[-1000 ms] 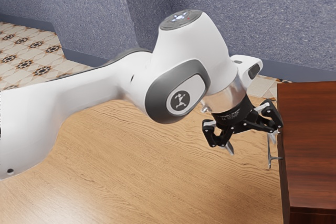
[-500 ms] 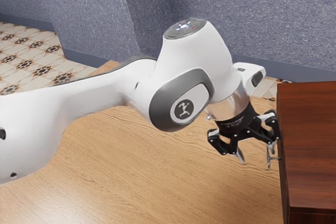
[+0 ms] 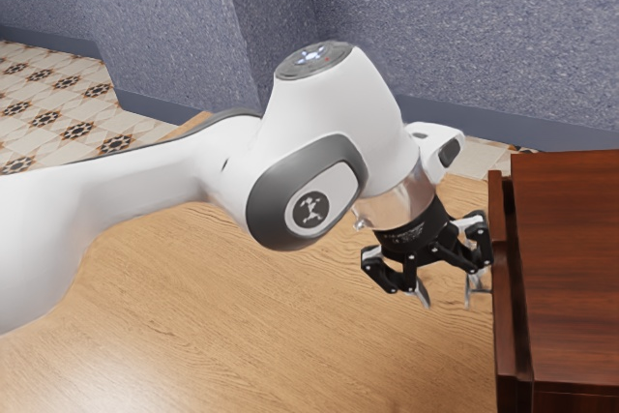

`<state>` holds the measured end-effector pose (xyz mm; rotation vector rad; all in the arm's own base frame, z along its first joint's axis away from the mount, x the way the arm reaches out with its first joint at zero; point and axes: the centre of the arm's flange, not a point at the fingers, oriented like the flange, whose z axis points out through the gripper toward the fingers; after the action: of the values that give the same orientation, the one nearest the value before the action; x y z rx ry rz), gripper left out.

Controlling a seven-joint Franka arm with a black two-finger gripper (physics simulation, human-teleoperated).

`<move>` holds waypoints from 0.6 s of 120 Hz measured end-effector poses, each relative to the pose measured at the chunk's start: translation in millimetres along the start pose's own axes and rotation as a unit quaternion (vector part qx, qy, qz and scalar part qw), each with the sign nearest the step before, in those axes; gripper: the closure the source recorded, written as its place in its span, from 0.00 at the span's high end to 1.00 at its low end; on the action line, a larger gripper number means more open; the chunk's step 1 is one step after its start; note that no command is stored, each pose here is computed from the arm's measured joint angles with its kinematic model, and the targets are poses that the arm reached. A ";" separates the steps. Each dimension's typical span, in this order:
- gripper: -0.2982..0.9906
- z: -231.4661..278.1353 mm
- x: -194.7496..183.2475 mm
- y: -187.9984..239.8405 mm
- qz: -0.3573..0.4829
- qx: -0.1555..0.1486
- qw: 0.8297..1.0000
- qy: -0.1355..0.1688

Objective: Pull the drawer handle with one arm to open the drawer

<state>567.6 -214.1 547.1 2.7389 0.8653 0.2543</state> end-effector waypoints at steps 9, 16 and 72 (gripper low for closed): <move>0.53 -1.2 -0.6 -2.8 -0.001 0.000 1.000 0.000; 0.53 -1.5 -0.7 -4.5 -0.002 0.001 1.000 0.000; 0.53 -7.4 -2.3 -22.1 -0.009 0.006 1.000 0.002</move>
<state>552.1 -196.6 547.4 2.7404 0.8960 0.2514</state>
